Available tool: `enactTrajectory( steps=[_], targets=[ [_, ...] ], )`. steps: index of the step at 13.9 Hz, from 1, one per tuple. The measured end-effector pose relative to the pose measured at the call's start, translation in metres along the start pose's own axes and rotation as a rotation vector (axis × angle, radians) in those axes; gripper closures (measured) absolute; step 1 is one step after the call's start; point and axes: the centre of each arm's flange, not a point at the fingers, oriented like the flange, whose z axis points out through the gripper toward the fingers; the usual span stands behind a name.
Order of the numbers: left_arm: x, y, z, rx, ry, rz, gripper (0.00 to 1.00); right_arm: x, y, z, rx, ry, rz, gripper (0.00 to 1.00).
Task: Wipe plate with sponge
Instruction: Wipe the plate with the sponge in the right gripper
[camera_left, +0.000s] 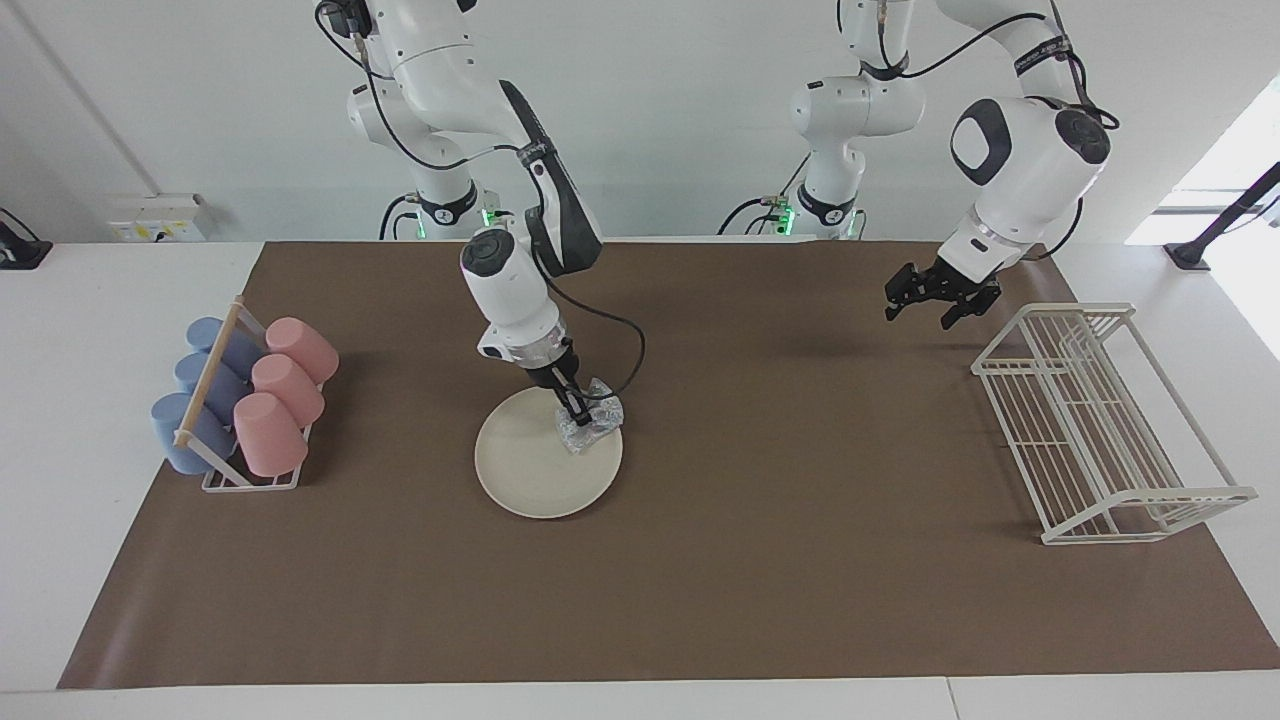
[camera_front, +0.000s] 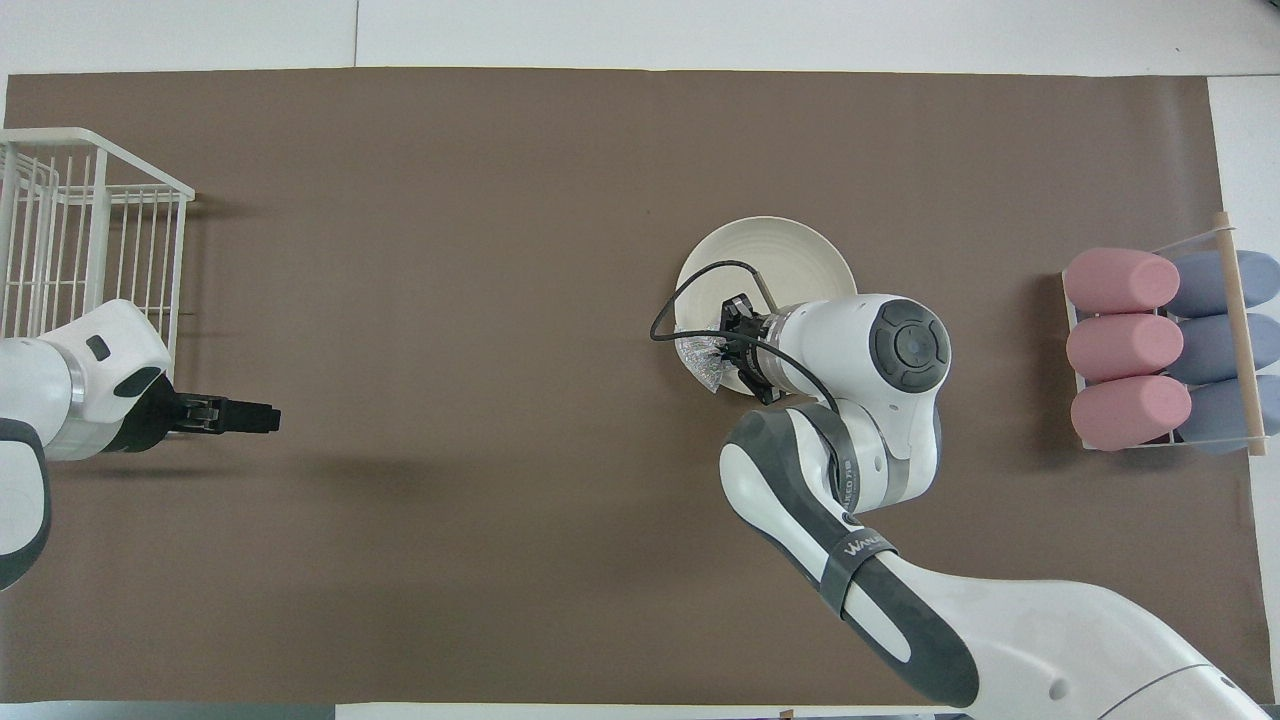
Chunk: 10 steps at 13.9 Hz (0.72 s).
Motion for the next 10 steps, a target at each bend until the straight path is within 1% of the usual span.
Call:
enactTrajectory(
  steps=[1, 4, 5, 6, 7, 8, 10],
  targets=[
    [0.000, 0.000, 0.000, 0.000, 0.001, 0.000, 0.00, 0.014, 0.000, -0.002, 0.004, 0.006, -0.032, 0.96],
    [0.000, 0.000, 0.000, 0.000, 0.001, 0.000, 0.00, 0.083, 0.006, -0.017, 0.020, 0.037, -0.136, 0.96],
    [0.000, 0.000, 0.000, 0.001, 0.001, -0.002, 0.00, 0.098, 0.009, -0.020, 0.022, 0.044, -0.147, 0.96],
    [0.000, 0.001, 0.000, 0.001, 0.001, -0.009, 0.00, 0.102, 0.010, -0.021, 0.022, 0.046, -0.152, 0.96],
    [0.000, 0.001, 0.000, 0.001, 0.001, -0.017, 0.00, 0.097, 0.009, -0.019, 0.020, 0.043, -0.155, 0.96],
    [0.000, 0.001, 0.000, 0.001, 0.001, -0.022, 0.00, 0.087, 0.008, -0.017, 0.018, 0.038, -0.146, 0.96],
    [0.000, 0.002, 0.000, 0.001, 0.001, -0.024, 0.00, 0.053, 0.004, -0.010, 0.011, 0.021, -0.102, 0.96]
  ],
)
